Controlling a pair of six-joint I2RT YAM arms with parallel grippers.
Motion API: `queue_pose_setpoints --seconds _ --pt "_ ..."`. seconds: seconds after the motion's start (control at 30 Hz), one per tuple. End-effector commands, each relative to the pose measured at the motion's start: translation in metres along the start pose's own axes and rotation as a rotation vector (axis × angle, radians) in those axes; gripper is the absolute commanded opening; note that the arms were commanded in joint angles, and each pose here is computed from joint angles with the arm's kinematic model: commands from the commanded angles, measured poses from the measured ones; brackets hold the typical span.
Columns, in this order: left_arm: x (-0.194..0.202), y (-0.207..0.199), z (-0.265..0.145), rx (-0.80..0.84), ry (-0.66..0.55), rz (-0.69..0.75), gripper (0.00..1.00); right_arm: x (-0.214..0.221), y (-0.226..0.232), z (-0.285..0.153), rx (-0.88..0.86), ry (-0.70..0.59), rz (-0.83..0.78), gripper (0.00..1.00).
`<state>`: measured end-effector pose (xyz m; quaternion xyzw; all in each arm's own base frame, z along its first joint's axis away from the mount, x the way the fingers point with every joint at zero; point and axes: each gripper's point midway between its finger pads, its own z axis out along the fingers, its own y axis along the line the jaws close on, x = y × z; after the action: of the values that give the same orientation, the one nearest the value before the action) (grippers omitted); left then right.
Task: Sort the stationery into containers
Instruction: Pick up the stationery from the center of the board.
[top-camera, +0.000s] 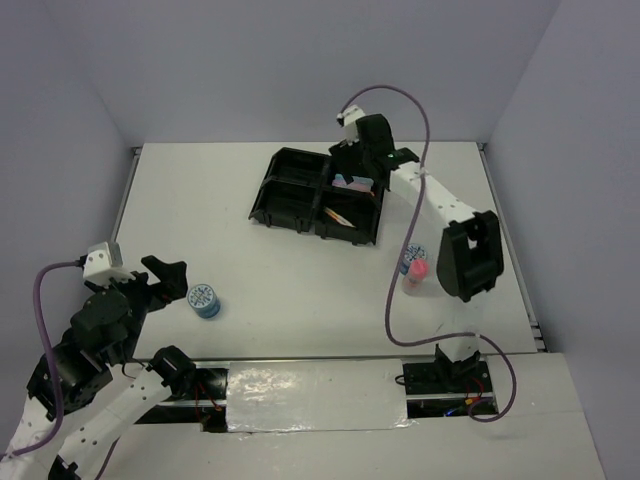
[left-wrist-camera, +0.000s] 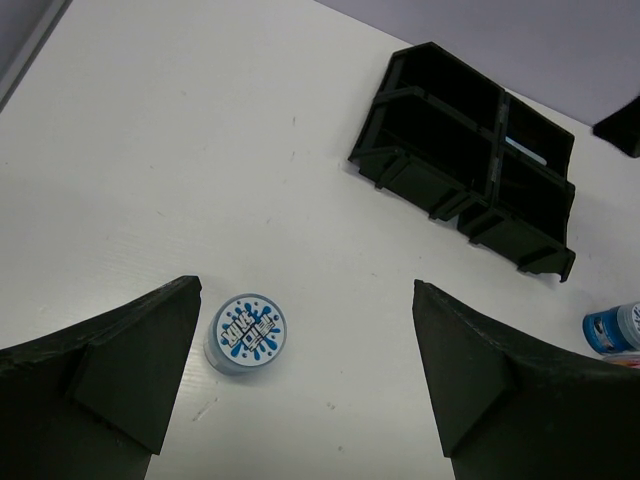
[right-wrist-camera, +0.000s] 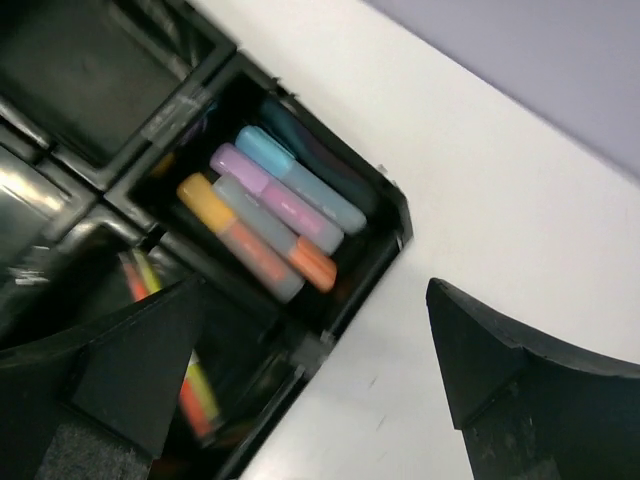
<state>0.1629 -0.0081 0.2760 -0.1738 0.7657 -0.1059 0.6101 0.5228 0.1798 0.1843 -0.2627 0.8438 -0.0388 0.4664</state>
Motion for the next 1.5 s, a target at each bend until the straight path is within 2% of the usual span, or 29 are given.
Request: queue_pose_setpoints --seconds 0.0,0.07,0.17,0.23,0.3,0.33,0.43,0.53,0.87,1.1,1.23,1.4,1.47 --pt "-0.006 -0.002 0.003 -0.009 -0.024 -0.003 0.99 -0.056 -0.046 -0.101 0.188 -0.197 0.396 1.00" --pt "-0.005 -0.002 0.004 -0.020 -0.015 0.001 0.99 -0.023 -0.045 -0.113 0.239 -0.127 0.528 1.00" --pt "0.000 -0.005 0.010 -0.029 0.013 0.028 0.99 0.023 -0.029 -0.137 0.231 -0.003 0.622 1.00" --pt "0.003 -0.009 0.014 -0.024 0.034 0.048 0.99 0.063 -0.025 -0.150 0.277 0.096 0.619 1.00" --pt "0.006 -0.012 0.017 -0.023 0.047 0.062 0.99 0.093 -0.032 -0.156 0.356 0.141 0.641 1.00" --pt "0.007 -0.011 0.018 -0.029 0.054 0.066 0.99 0.119 -0.022 -0.152 0.335 0.197 0.635 1.00" --pt "0.010 -0.011 0.020 -0.046 0.068 0.074 0.99 0.158 -0.003 -0.140 0.224 0.303 0.641 1.00" --pt "0.009 -0.011 0.019 -0.040 0.064 0.074 0.99 0.183 -0.006 -0.140 0.282 0.377 0.626 1.00" --pt "0.004 -0.009 0.014 -0.023 0.036 0.049 0.99 0.220 0.006 -0.142 0.245 0.457 0.659 1.00" --pt "0.005 -0.011 0.014 -0.016 0.039 0.054 0.99 0.238 0.002 -0.143 0.312 0.516 0.647 0.99" --pt "0.003 -0.010 0.012 -0.011 0.029 0.046 0.99 0.240 0.007 -0.139 0.285 0.524 0.642 0.91" --pt "0.002 -0.010 0.011 -0.007 0.026 0.042 0.99 0.250 0.017 -0.133 0.250 0.564 0.638 0.87" --pt "0.002 -0.009 0.011 -0.007 0.026 0.044 0.99 0.250 0.017 -0.132 0.247 0.554 0.638 0.78"
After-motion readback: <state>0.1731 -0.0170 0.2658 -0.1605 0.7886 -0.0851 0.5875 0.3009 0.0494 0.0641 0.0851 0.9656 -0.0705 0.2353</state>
